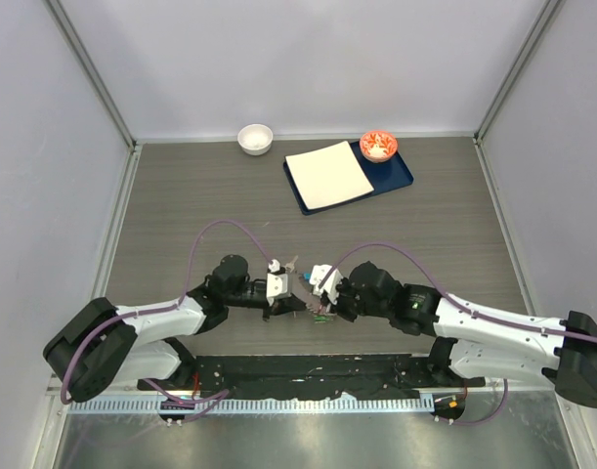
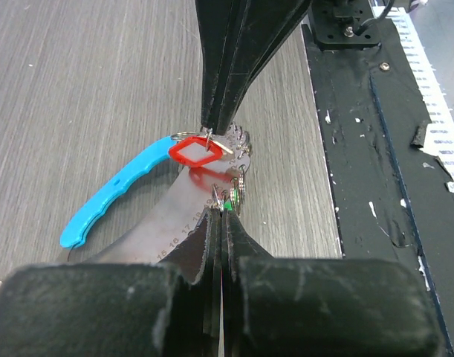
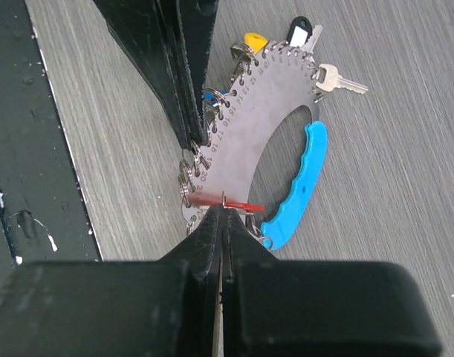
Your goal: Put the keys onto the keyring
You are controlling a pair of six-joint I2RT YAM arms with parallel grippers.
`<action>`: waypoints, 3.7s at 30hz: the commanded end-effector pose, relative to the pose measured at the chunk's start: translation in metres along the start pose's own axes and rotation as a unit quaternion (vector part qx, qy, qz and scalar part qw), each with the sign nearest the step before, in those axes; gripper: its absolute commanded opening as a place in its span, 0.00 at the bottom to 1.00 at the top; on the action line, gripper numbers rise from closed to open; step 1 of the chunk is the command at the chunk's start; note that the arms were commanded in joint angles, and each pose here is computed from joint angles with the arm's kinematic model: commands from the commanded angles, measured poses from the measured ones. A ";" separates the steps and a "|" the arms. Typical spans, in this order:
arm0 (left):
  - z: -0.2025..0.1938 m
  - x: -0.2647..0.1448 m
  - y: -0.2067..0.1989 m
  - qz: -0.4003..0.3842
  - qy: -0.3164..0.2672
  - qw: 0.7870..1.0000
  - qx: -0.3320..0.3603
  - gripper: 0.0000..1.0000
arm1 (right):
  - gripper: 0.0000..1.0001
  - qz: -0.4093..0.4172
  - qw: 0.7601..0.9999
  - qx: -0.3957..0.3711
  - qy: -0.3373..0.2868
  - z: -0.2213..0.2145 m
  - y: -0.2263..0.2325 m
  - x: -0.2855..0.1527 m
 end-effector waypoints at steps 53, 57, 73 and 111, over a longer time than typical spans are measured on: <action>0.005 0.005 -0.011 -0.019 -0.007 0.999 0.049 0.00 | 0.01 0.063 0.995 -0.059 -0.041 0.023 0.012 0.008; 0.006 0.006 -0.010 -0.020 -0.007 0.999 0.048 0.00 | 0.01 0.067 0.995 -0.058 -0.038 0.021 0.013 0.007; 0.007 0.006 -0.011 -0.022 -0.011 0.998 0.050 0.00 | 0.01 0.086 0.994 -0.063 -0.036 0.020 0.017 0.011; 0.008 0.003 -0.013 -0.013 -0.025 0.998 0.057 0.00 | 0.01 0.060 0.996 -0.060 -0.031 0.020 0.011 0.008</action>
Point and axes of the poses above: each gripper's point midway between its finger pads, its own x axis out along the fingers, its own y axis along the line the jaws close on, z = x × y, the point moved 6 cm from there along -x, back along the fingers, and after that the axes turned 5 degrees about -x, right-handed, at the moved point
